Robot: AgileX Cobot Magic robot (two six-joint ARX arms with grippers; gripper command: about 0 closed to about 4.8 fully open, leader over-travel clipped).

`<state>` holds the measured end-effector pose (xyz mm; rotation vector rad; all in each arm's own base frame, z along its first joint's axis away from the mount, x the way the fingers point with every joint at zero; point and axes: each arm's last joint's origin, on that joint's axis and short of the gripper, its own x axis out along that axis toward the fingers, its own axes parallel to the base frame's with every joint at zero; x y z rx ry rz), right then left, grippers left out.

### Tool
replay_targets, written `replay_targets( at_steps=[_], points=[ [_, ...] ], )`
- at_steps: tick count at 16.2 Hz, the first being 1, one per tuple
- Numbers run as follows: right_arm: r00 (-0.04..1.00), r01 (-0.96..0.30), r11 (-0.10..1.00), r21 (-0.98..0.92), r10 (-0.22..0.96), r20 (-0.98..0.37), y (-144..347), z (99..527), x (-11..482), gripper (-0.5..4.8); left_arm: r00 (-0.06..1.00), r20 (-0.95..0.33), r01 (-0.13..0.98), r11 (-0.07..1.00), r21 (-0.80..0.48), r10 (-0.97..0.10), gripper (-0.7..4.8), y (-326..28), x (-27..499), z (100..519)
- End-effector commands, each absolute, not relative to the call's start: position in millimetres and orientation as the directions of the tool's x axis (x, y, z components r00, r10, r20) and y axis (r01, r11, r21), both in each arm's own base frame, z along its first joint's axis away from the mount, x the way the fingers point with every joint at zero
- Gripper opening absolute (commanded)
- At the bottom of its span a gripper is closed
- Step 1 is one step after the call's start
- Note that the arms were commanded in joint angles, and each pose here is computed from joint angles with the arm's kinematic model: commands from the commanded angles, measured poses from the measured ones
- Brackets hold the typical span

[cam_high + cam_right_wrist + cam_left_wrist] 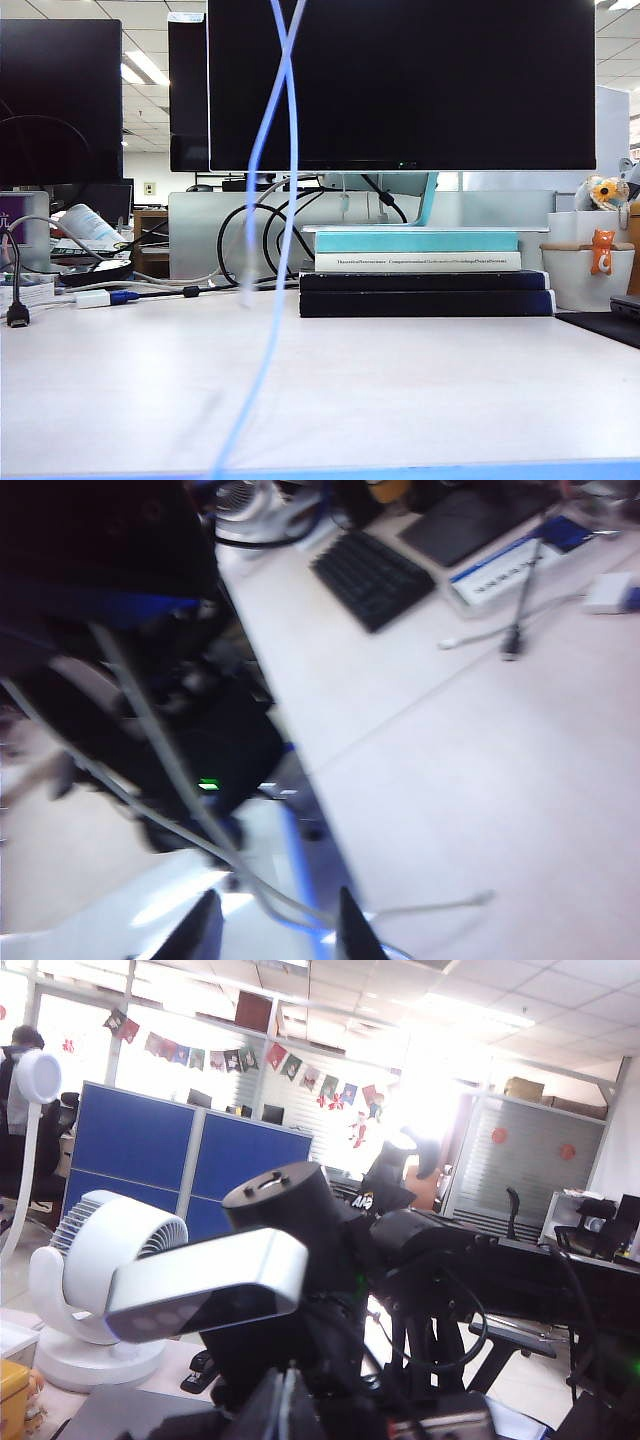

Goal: Unfold the white charging cable into a straight cable.

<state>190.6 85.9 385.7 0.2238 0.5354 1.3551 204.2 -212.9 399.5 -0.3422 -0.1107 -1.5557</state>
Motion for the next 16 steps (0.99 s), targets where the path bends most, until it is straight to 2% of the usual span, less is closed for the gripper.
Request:
replay_targets(
  at_steps=[1,2,5,11,12,15,16],
  points=[
    [-0.021,-0.894,0.042,0.447,0.991,-0.136,87.9,393.3,190.1,1.49,0.023,0.303,0.987,-0.026,-0.158,-0.953,0.17,-219.5,211.4,394.4],
    [-0.085,-0.881,-0.011,0.473,0.987,-0.135,100.4,386.7,196.7,1.49,-0.023,0.417,0.986,-0.089,-0.140,-0.908,0.17,-222.6,214.4,398.2],
    [-0.141,-0.892,-0.069,0.446,0.981,-0.130,120.1,382.1,204.6,1.48,-0.015,0.441,0.979,-0.102,-0.175,-0.897,0.17,-222.5,214.7,399.2],
    [-0.138,-0.902,-0.074,0.425,0.983,-0.123,121.8,382.2,208.4,1.44,-0.049,0.464,0.976,-0.140,-0.164,-0.885,0.17,-223.7,209.7,402.3],
    [-0.091,-0.912,-0.026,0.409,0.986,-0.140,121.8,382.1,210.3,1.45,-0.121,0.431,0.963,-0.211,-0.168,-0.894,0.17,-225.8,205.8,401.2],
    [-0.046,-0.918,0.011,0.396,0.990,-0.134,109.7,386.3,210.7,1.45,-0.115,0.379,0.951,-0.212,-0.224,-0.918,0.17,-215.2,217.8,398.0],
    [-0.060,-0.935,-0.015,0.355,0.992,-0.115,113.6,389.3,212.3,1.49,-0.110,0.385,0.949,-0.212,-0.235,-0.916,0.17,-216.3,217.7,397.7]
  ],
)
